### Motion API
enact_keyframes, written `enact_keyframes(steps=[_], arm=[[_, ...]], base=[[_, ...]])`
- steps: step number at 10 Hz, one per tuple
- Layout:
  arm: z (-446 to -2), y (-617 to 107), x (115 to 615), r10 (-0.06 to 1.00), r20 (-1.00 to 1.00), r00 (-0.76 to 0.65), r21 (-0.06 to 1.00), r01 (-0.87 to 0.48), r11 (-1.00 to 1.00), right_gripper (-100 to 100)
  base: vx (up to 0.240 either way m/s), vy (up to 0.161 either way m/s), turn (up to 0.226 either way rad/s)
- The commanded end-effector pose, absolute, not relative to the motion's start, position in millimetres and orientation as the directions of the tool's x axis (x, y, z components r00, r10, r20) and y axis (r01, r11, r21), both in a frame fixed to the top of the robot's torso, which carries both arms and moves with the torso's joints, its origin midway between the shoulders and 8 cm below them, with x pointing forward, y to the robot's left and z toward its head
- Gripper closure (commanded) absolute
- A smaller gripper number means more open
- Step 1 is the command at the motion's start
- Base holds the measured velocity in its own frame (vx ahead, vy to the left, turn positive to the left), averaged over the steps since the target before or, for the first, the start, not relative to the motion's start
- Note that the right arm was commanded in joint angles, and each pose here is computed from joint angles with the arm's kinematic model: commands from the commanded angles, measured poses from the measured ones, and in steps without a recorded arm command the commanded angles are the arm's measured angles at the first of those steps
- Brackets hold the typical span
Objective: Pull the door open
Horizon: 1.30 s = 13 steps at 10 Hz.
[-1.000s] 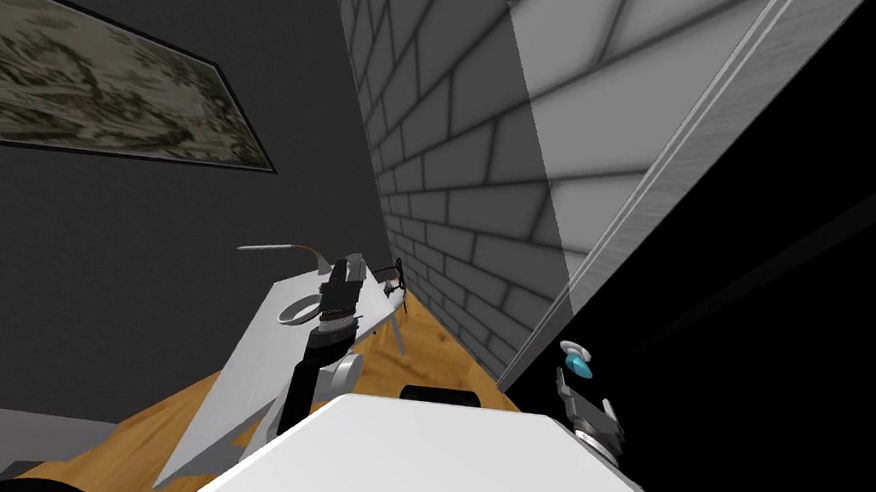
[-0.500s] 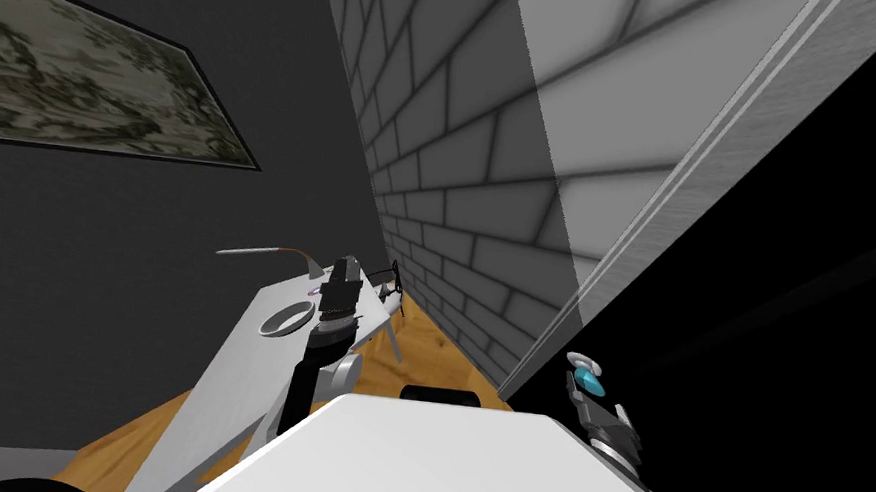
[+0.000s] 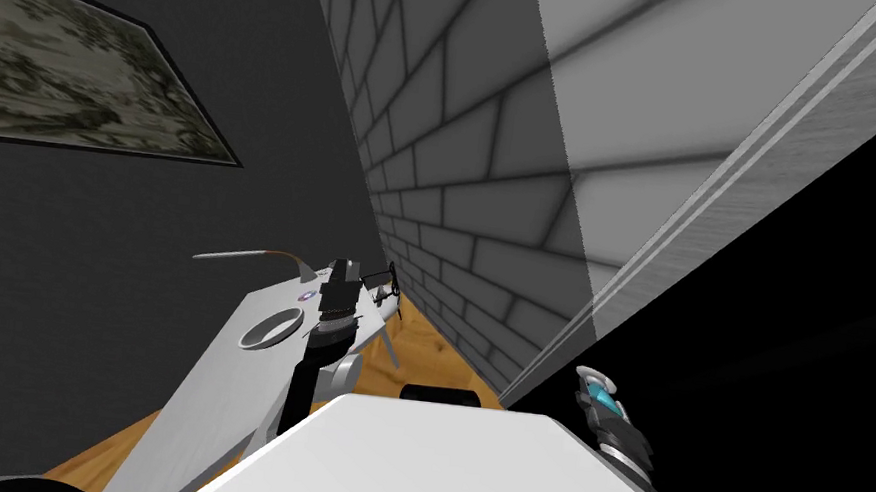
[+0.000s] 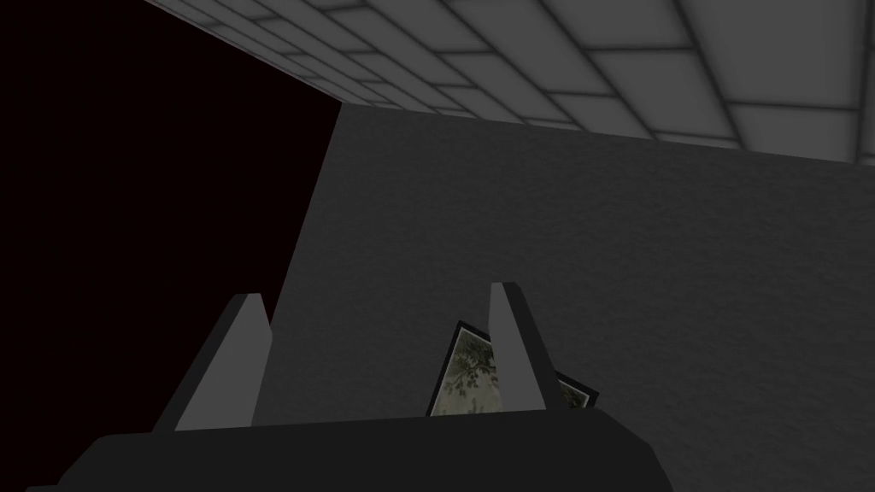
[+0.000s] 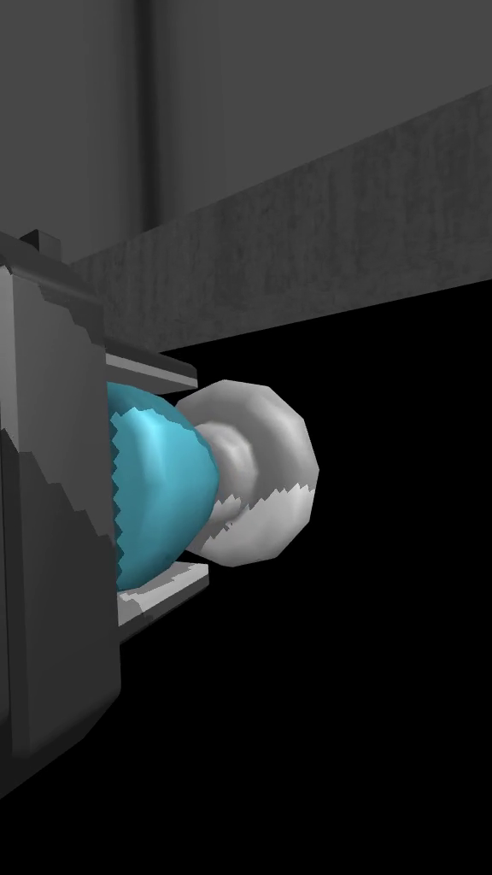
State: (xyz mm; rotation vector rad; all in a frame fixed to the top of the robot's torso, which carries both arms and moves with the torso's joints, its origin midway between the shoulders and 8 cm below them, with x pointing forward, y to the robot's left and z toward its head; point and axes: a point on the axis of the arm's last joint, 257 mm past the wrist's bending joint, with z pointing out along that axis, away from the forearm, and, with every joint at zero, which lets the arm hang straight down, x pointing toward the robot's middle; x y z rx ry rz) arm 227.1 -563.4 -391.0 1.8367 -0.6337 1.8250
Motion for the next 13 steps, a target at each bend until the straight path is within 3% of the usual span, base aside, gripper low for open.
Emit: enact_keyframes(steps=[1,5,13], arm=[[-391.5,-562.0,227.6,0.004,1.000,0.008,0.008,-0.622,-0.783,100],[-391.5,-562.0,227.6,0.004,1.000,0.008,0.008,-0.622,-0.783,100],[-391.7,-515.1,239.8,0.002,1.000,0.001,0.002,-0.490,-0.872,100]], base=[[-0.024,0.000,0.004],[-0.007,0.002,0.004],[-0.203,0.030,0.049]])
